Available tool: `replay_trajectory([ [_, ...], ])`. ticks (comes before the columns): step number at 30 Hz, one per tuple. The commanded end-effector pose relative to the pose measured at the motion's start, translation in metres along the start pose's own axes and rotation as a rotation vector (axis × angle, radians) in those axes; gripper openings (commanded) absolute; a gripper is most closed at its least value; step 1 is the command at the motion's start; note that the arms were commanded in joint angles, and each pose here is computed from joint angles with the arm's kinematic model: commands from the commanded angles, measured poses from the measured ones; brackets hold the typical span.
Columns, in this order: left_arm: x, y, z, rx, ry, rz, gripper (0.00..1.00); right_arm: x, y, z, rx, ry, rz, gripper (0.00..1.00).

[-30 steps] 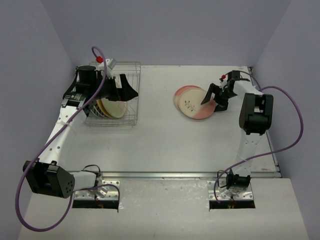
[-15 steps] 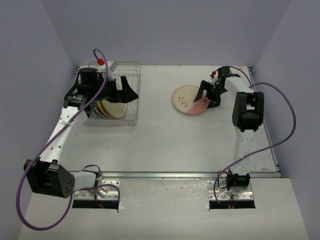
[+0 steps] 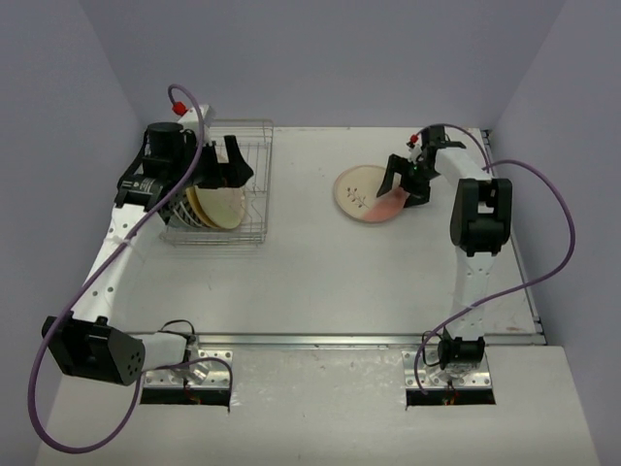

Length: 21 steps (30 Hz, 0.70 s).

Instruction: Unload the plates from the dish rack

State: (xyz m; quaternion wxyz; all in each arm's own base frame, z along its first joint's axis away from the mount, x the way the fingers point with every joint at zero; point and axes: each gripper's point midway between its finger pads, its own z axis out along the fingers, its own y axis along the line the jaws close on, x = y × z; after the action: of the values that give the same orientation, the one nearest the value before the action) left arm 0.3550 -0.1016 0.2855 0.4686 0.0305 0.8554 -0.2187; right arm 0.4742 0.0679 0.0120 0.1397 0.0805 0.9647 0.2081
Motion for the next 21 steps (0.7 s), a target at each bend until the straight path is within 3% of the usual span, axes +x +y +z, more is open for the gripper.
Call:
replay_trajectory([
  [1,-0.044,0.055,-0.025,-0.355,-0.083,0.107,0.96,-0.028,0.019,-0.057,0.026,-0.151,-0.135,0.99],
  [5,-0.037,0.083,-0.029,-0.501,-0.024,0.14,0.9,-0.025,0.023,-0.091,0.059,-0.208,-0.207,0.99],
  [12,-0.019,0.103,-0.015,-0.563,0.046,0.165,0.74,0.0,0.042,-0.138,0.025,-0.278,-0.268,0.99],
  [21,0.004,0.116,0.017,-0.549,0.139,0.139,0.71,0.035,0.059,-0.17,-0.045,-0.321,-0.295,0.99],
])
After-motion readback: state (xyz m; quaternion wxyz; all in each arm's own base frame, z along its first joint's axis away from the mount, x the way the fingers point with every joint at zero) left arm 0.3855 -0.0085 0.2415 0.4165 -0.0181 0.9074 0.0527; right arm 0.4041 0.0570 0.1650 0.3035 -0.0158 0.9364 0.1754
